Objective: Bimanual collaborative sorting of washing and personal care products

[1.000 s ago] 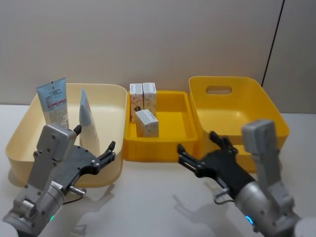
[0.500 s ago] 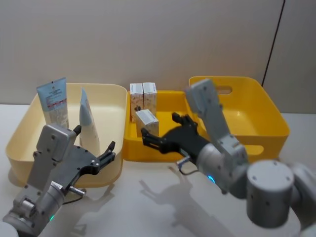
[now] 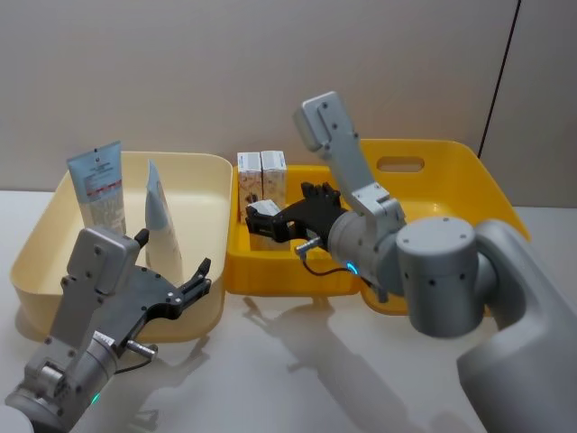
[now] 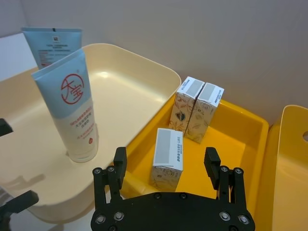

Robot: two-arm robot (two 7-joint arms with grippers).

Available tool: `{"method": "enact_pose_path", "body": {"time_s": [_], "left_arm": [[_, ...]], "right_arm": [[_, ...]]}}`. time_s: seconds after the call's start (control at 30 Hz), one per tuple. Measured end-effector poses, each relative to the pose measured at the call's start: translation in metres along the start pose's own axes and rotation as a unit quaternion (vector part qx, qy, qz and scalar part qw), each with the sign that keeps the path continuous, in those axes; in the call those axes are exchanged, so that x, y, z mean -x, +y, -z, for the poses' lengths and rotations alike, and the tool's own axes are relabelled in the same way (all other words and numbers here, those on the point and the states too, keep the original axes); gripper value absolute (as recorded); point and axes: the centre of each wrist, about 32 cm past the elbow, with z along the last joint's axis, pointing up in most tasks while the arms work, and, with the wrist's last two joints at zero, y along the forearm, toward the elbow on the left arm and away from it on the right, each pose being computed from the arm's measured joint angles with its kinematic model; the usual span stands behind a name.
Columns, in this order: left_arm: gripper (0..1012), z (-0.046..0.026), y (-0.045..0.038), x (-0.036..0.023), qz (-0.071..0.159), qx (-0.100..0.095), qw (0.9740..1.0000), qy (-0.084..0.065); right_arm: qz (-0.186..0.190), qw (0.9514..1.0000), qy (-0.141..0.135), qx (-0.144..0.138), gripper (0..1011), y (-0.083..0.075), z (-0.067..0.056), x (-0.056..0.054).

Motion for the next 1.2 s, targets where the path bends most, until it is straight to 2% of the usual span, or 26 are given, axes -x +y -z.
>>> {"method": "enact_pose_path", "body": {"time_s": [0.2, 0.57, 0.83, 1.2], "left_arm": [[1003, 0.0, 0.0, 0.0, 0.0, 0.0, 1.0, 0.0], [1003, 0.0, 0.0, 0.0, 0.0, 0.0, 1.0, 0.0], [1003, 0.0, 0.0, 0.0, 0.0, 0.0, 1.0, 0.0], [1003, 0.0, 0.0, 0.0, 0.0, 0.0, 1.0, 0.0]], "right_arm": [[0.011, 0.9994, 0.012, 0.031, 1001, 0.013, -0.007, -0.002], [0.015, 0.9968, 0.037, 0.069, 1001, 0.033, -0.009, -0.003], [0.012, 0.9948, 0.051, 0.087, 1001, 0.049, -0.007, 0.0], [0.022, 0.9925, 0.05, 0.109, 1001, 0.064, 0.0, 0.001]]}}
